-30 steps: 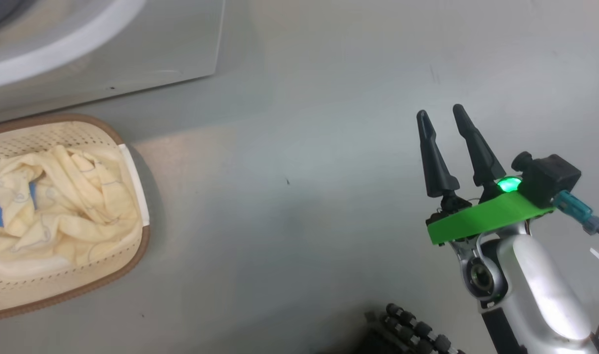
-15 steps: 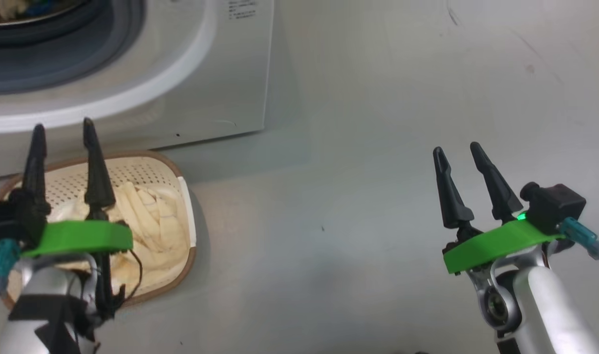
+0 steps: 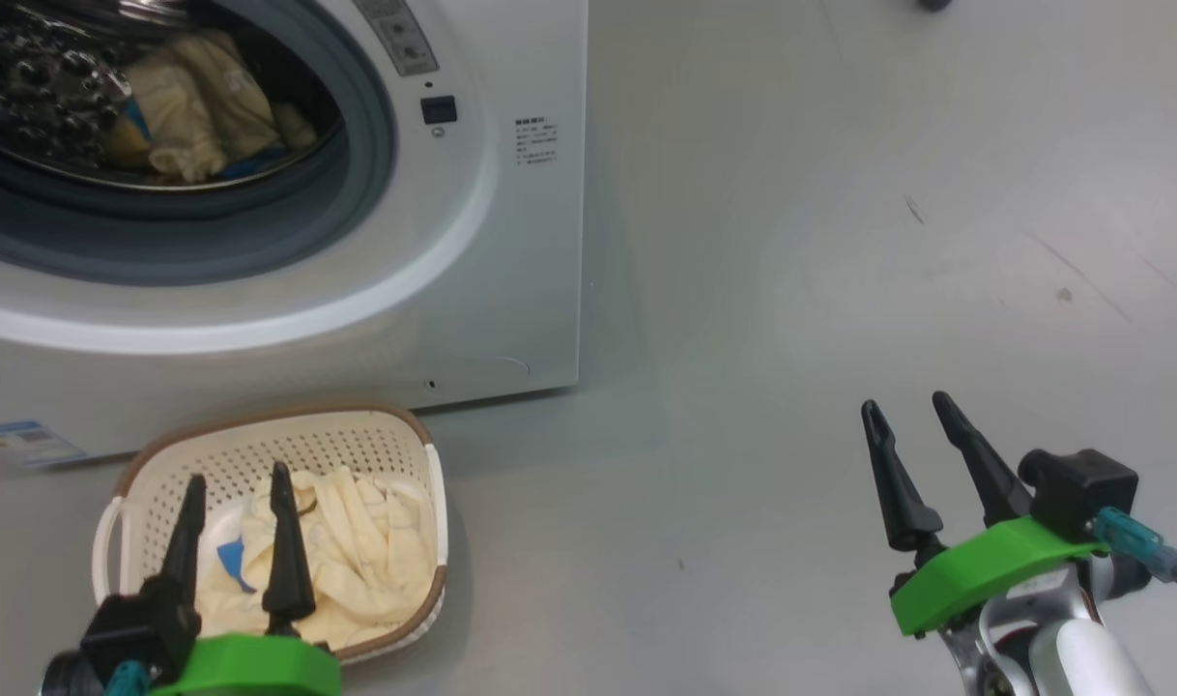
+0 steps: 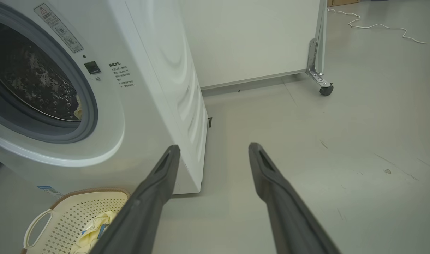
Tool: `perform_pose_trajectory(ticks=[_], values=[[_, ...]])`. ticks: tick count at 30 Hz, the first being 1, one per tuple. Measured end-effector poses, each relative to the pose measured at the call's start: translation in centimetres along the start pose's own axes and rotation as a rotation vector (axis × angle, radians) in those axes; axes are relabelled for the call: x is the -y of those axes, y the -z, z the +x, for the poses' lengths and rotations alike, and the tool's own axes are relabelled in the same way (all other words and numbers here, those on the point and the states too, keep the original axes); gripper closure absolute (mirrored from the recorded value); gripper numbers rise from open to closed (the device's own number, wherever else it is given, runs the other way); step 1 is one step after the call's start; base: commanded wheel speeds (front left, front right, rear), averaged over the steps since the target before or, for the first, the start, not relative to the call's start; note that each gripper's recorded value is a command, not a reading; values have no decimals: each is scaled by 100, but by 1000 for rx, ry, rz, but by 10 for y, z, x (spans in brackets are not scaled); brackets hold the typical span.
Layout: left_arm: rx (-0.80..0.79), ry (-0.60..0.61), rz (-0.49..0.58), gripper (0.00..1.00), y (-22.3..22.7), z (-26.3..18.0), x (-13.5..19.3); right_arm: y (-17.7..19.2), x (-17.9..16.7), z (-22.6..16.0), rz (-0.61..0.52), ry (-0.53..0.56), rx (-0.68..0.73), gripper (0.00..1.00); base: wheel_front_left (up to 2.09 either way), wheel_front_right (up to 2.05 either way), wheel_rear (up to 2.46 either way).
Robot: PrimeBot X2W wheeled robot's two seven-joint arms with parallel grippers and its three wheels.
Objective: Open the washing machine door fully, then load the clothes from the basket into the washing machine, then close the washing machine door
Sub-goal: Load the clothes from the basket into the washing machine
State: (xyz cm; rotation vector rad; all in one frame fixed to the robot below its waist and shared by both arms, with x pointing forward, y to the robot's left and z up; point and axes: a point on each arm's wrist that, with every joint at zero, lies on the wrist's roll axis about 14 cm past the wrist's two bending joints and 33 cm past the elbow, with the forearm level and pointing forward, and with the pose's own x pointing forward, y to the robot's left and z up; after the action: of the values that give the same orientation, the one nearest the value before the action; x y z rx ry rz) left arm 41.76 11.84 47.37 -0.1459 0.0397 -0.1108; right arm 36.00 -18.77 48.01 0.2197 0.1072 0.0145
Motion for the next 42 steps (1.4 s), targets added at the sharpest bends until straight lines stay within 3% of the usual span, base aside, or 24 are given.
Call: perform_pose_trajectory(ticks=[17, 42], values=[[43, -9, 20, 0, -20, -62, 1, -19, -26, -28, -21, -76, 35, 0, 0, 0, 0], [25, 22, 16, 0, -22, -57, 8, -14, -21, -34, -18, -53, 20, 0, 0, 0, 0]])
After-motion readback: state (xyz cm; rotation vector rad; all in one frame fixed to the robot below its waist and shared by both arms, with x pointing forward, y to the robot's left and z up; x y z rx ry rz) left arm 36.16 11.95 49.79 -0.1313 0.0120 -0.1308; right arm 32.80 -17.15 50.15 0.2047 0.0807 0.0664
